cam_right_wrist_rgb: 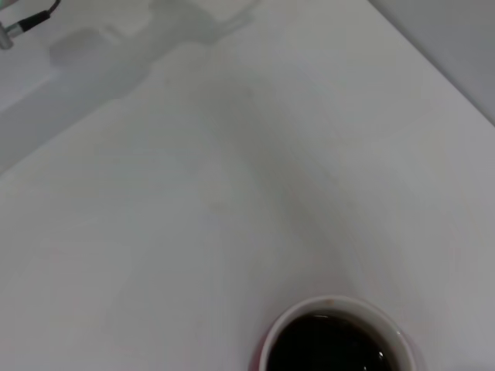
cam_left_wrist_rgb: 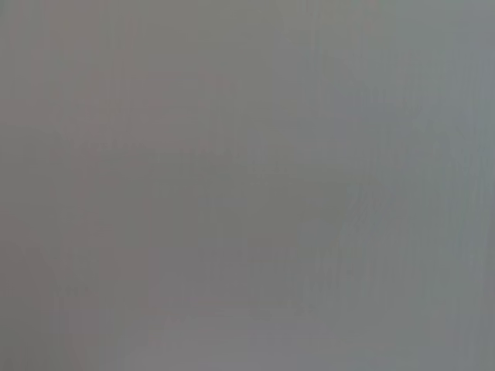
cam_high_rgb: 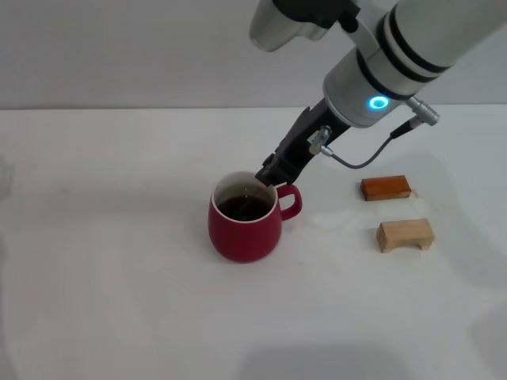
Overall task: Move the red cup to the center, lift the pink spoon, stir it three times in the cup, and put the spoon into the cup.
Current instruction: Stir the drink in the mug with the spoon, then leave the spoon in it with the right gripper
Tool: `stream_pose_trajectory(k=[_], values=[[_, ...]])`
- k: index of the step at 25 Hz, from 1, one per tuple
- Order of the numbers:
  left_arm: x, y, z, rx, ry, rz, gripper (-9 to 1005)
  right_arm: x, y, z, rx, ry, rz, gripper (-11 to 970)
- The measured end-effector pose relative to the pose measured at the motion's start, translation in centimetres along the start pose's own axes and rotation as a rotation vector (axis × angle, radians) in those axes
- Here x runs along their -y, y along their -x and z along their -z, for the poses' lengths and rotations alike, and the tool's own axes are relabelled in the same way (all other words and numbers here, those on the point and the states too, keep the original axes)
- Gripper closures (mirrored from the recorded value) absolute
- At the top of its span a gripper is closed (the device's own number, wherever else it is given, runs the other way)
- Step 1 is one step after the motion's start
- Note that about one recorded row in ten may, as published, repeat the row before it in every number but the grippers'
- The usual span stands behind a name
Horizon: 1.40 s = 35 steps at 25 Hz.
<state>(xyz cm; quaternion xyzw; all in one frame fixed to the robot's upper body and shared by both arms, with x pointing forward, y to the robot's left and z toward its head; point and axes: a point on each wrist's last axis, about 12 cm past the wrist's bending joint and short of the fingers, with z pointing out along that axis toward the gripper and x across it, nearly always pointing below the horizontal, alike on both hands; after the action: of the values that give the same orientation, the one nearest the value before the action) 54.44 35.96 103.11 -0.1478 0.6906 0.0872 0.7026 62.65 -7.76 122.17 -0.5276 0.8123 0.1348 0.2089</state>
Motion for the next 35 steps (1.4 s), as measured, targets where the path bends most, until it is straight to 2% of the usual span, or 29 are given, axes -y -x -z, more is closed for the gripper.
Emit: stream_pose_trajectory(k=[14, 25, 35], values=[[0.1, 0.1, 0.0, 0.006, -0.002, 0.008, 150, -0.8, 1.4, -0.6, -0.012, 0.007, 0.045, 799], [0.2, 0.1, 0.0, 0.008, -0.007, 0.029, 151, 0.2, 1.8, -1.2, -0.050, -0.073, 0.050, 799], [0.2, 0.1, 0.0, 0.008, -0.008, 0.028, 152, -1.1, 1.7, -0.7, -0.093, 0.010, 0.050, 799]])
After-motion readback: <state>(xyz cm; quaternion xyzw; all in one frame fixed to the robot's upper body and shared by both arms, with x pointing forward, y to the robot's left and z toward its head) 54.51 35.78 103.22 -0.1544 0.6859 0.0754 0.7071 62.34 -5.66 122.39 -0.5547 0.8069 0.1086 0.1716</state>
